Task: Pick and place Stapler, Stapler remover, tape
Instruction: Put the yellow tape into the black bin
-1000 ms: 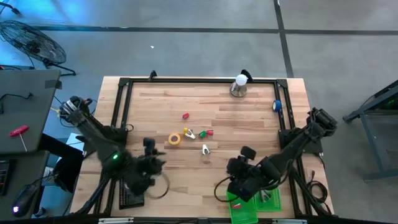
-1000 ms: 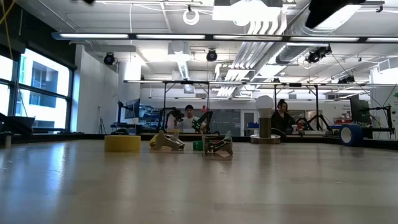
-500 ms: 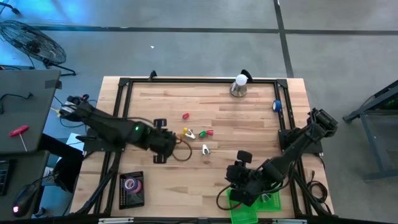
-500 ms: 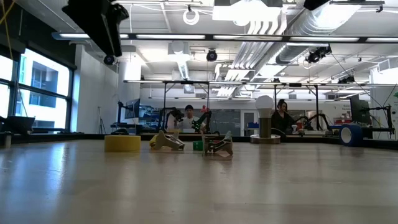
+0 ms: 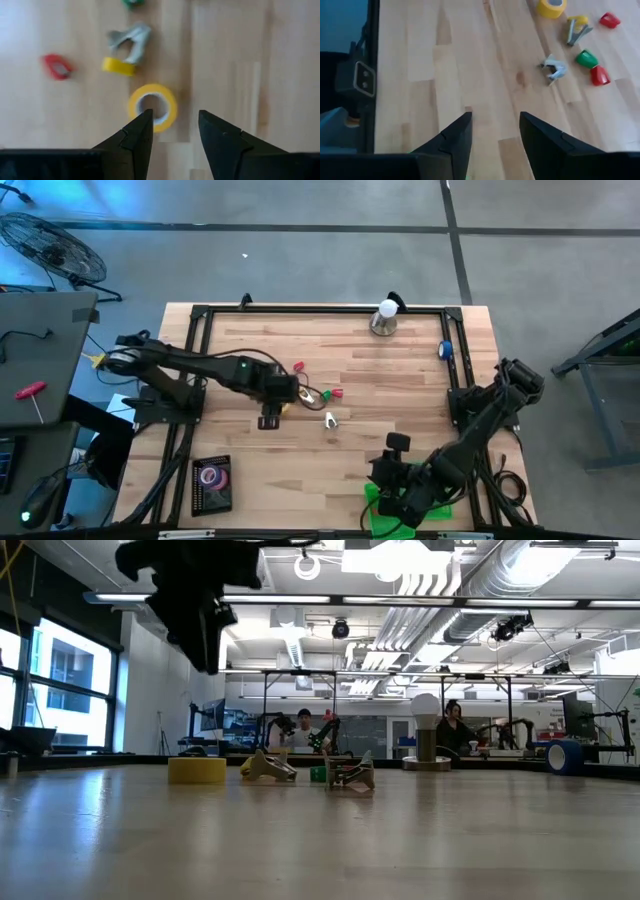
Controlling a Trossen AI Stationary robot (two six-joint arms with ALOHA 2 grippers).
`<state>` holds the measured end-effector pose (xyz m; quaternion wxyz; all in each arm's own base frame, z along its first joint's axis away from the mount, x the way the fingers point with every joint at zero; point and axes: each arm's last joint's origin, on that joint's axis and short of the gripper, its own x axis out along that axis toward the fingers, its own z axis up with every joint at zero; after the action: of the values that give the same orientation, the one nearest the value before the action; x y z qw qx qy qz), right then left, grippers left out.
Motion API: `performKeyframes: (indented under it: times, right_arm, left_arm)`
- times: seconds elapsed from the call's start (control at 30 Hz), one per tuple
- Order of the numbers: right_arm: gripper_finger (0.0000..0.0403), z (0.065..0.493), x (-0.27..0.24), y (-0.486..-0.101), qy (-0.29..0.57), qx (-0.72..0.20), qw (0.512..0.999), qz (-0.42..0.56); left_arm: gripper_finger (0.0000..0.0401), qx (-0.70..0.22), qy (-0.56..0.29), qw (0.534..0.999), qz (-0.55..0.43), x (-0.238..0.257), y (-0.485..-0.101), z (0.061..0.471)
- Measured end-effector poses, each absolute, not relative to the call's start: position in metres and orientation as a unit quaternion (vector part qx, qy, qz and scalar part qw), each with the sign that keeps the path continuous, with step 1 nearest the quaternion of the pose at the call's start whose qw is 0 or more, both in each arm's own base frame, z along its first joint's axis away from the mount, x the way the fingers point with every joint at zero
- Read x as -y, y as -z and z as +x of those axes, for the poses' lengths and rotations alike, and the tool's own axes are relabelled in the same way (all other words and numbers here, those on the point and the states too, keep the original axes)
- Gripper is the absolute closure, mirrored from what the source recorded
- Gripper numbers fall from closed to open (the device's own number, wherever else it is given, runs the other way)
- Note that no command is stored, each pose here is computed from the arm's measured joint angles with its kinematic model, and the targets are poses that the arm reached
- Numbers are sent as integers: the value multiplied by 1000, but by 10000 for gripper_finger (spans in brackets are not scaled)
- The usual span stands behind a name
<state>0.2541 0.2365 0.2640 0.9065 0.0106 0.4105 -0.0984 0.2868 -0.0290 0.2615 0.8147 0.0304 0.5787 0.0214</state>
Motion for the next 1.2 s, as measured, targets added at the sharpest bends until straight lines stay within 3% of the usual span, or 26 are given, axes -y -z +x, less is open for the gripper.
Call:
performKeyframes:
  times: [0.47,0.93,1.07,1.2]
  right_arm:
    - [252,253,-238,-263,105,-403,909,11]
    - [258,253,-239,-263,107,-399,911,13]
    - [260,253,-239,-263,108,-398,911,14]
    - [261,253,-239,-263,108,-399,911,13]
  left_arm:
    - [249,-668,0,744,-17,2,-176,292]
    - [249,-622,52,781,-29,-2,-156,298]
    - [252,-604,34,797,-7,-4,-152,299]
    - [303,-614,4,789,14,-6,-148,298]
